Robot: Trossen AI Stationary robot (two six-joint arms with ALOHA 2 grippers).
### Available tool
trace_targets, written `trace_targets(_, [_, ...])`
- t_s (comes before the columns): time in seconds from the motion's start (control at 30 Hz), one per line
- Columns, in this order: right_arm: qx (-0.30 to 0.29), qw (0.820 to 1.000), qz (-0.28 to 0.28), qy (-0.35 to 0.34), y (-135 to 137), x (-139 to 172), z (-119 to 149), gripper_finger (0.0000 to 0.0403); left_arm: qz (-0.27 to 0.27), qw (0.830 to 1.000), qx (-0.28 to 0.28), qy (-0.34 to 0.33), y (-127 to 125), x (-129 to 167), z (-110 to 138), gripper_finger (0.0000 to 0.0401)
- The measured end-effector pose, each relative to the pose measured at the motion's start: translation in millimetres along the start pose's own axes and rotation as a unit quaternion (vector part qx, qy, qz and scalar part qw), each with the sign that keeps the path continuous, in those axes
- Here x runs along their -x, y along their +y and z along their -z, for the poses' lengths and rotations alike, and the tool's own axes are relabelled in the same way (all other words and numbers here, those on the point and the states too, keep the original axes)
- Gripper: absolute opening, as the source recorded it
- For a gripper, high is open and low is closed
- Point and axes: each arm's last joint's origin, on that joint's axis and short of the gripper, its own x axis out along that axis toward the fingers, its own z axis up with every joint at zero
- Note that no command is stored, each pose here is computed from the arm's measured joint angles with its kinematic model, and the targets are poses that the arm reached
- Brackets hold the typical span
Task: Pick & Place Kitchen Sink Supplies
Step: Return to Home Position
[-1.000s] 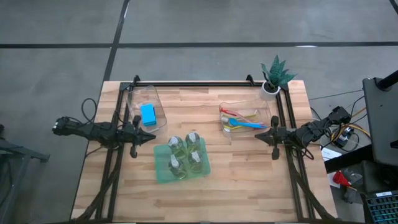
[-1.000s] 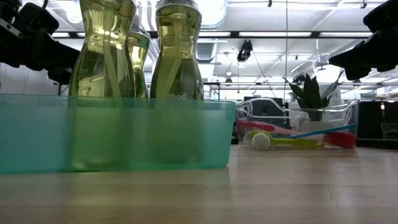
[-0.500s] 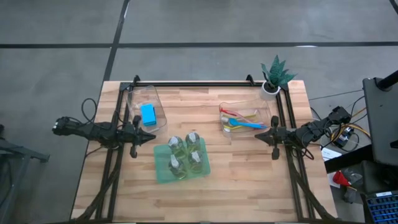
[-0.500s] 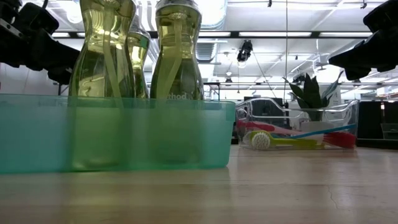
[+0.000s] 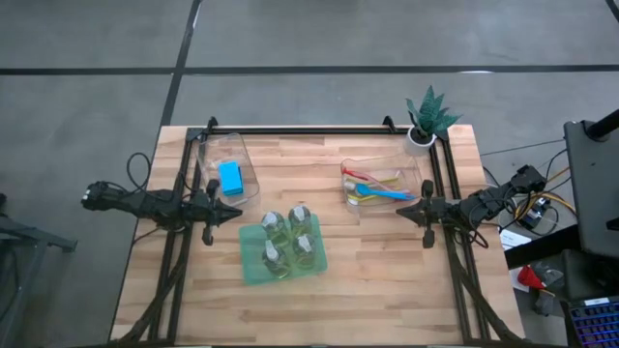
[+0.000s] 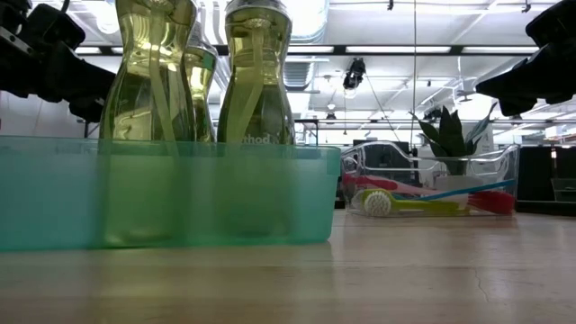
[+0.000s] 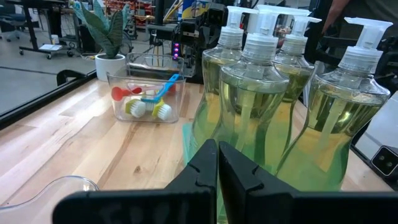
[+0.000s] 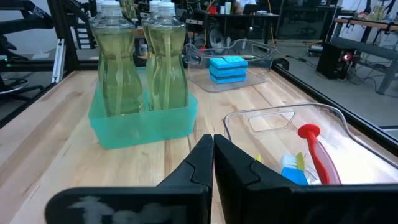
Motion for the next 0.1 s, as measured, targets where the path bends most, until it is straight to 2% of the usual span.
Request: trace_targets(0.1, [0.0,1.0,0.0,0.0,0.0,0.0,0.0,0.0008,0.0,1.0,0.0,0.0,0.0,0.0,0.0,0.001])
